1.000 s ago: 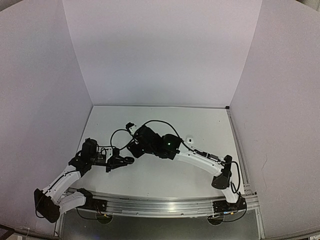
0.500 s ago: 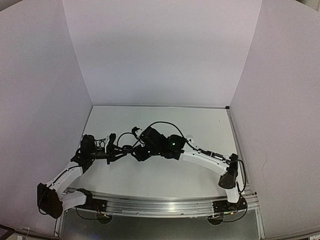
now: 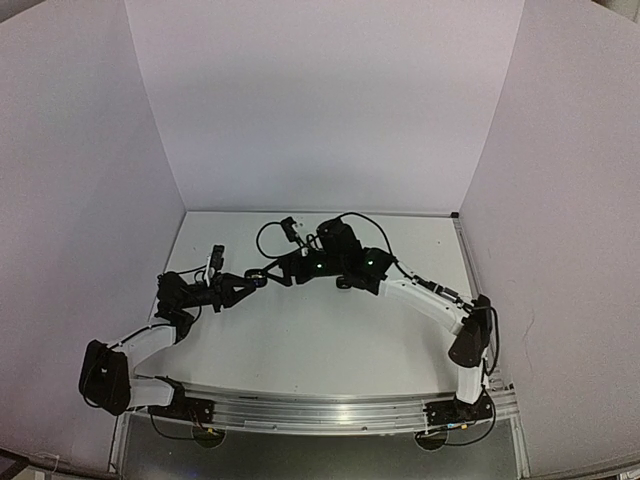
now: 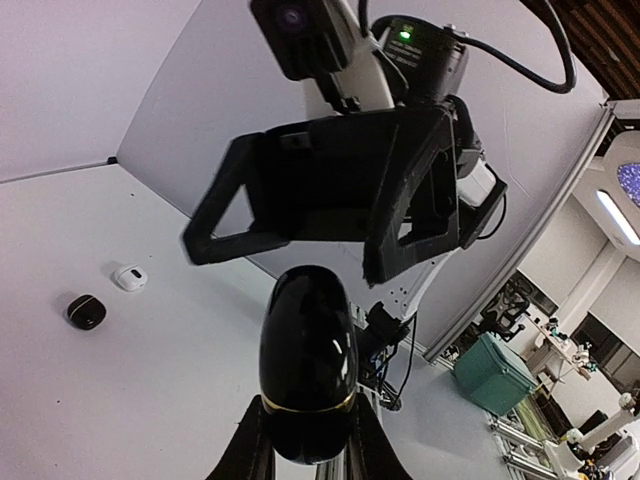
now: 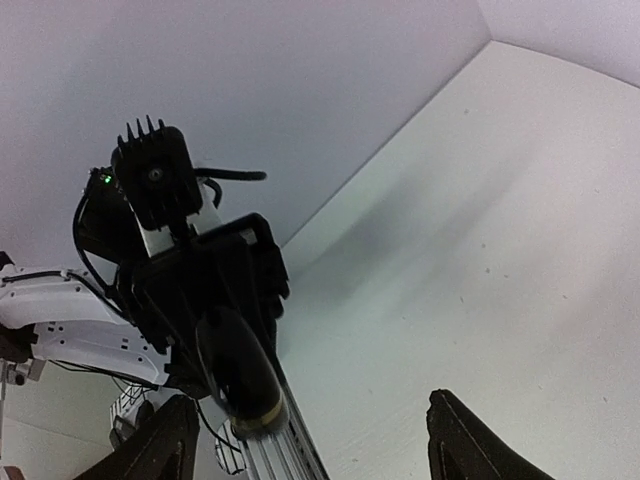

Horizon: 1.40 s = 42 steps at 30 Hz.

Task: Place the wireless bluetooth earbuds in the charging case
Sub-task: Pass from the left arm to the right, then place the charging case with the earbuds at the center of the board.

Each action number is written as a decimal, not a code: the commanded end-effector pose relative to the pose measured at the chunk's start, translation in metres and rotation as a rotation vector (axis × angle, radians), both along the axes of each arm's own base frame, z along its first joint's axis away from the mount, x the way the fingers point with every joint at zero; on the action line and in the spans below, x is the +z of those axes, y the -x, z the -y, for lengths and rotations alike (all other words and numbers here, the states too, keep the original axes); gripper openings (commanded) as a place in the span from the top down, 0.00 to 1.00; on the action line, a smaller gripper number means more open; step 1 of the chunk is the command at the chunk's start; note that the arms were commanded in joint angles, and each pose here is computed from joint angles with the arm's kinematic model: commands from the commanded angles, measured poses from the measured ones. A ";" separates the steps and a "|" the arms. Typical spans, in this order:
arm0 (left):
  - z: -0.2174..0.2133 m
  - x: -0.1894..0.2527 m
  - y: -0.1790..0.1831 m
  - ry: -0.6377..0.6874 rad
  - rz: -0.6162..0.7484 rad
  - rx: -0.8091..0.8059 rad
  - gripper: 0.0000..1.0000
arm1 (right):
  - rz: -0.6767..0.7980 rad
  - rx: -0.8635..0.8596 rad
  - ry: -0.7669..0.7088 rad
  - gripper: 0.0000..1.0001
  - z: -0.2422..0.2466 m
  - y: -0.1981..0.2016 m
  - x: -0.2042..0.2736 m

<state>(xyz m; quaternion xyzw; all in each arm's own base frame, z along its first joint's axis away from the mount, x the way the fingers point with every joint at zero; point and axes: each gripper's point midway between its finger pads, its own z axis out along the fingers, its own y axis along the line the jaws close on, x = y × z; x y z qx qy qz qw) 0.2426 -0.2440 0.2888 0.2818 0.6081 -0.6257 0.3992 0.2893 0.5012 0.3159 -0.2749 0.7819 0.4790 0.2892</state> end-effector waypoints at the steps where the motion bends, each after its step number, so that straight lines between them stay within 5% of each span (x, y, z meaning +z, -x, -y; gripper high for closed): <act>1: 0.007 0.029 0.014 0.052 0.085 -0.060 1.00 | 0.001 0.195 -0.145 0.27 -0.034 0.022 0.028; 20: 0.008 0.037 0.008 0.071 0.085 -0.047 1.00 | -0.032 0.288 -0.195 0.99 -0.043 0.033 0.031; 23: 0.008 0.033 0.003 0.064 0.070 -0.026 0.99 | -0.029 0.278 -0.194 1.00 -0.042 0.031 0.031; 24: 0.008 0.029 -0.001 0.054 0.054 -0.002 0.92 | -0.029 0.266 -0.192 1.00 -0.041 0.028 0.031; 27: 0.002 0.006 -0.025 -0.016 -0.001 0.150 0.08 | -0.059 0.181 -0.168 1.00 -0.029 0.007 0.020; 28: -0.003 -0.009 -0.036 -0.071 -0.029 0.211 0.02 | -0.079 0.153 -0.150 1.00 -0.023 -0.001 0.010; 34: -0.067 -0.045 -0.083 -0.387 0.001 0.709 0.00 | -0.231 -0.076 0.078 1.00 0.030 -0.061 -0.100; 42: -0.076 -0.051 -0.066 -0.405 0.008 0.722 0.00 | -0.400 -0.095 0.239 1.00 0.041 -0.105 -0.213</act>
